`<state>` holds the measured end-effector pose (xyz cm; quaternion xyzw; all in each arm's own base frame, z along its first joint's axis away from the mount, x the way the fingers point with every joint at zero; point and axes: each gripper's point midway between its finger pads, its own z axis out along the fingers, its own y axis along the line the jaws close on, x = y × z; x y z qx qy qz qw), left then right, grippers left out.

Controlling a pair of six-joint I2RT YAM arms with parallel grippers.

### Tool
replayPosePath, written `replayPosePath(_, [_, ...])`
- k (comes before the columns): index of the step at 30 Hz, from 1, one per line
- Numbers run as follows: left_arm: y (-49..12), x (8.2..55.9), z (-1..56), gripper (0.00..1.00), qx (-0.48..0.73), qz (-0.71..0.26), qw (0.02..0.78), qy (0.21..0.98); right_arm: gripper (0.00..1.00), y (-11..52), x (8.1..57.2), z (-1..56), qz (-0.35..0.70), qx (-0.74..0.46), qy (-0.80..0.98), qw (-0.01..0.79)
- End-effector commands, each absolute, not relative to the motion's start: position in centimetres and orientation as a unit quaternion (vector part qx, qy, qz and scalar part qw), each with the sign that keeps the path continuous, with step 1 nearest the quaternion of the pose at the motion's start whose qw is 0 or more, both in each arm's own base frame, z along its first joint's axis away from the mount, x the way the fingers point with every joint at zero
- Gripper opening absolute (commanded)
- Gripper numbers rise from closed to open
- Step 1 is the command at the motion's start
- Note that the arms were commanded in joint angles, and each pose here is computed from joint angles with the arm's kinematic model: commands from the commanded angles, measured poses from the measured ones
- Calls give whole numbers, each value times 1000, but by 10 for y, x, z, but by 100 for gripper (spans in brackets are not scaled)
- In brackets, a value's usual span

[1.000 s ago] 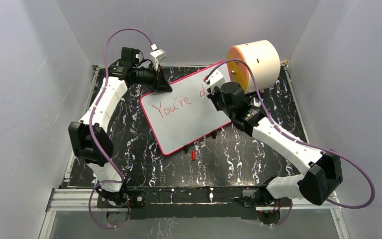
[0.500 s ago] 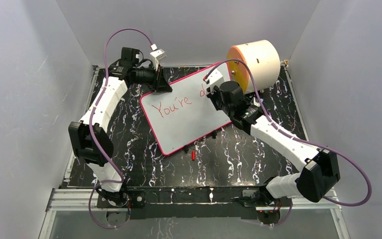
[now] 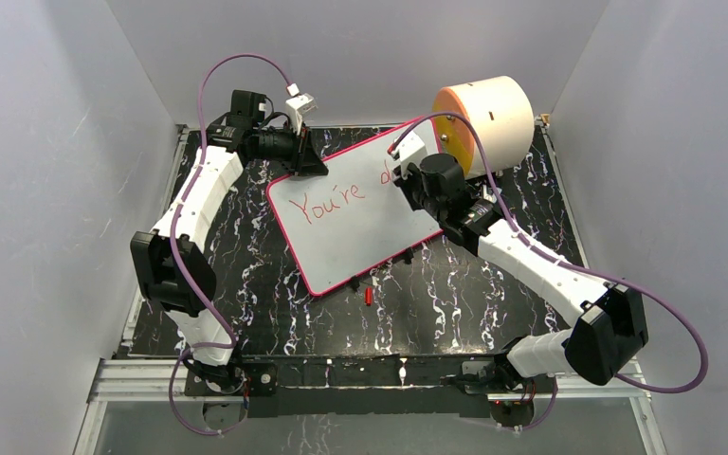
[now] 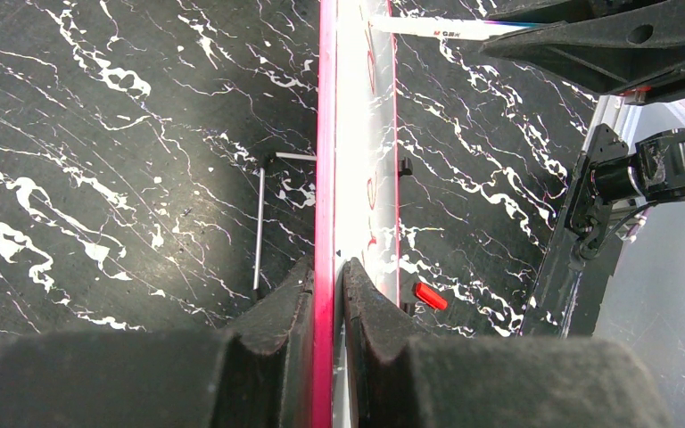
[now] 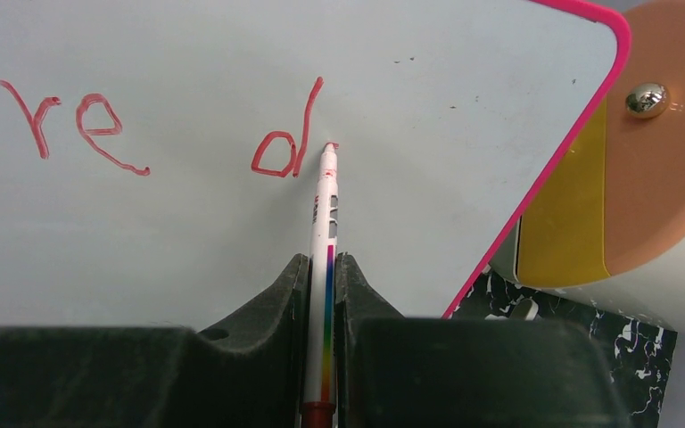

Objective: Write a sentence on the whiteboard

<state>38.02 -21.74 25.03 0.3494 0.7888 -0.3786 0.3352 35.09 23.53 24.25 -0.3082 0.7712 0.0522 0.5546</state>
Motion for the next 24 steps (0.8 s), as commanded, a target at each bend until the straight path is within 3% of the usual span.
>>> replayPosePath(1, [-225, 351, 210, 0, 364, -367, 256, 817, 0, 243, 350, 251, 73, -313, 763, 561])
replayPosePath(24, [-226, 351, 209, 0, 364, -367, 253, 818, 0, 223, 341, 229, 36, -312, 786, 532])
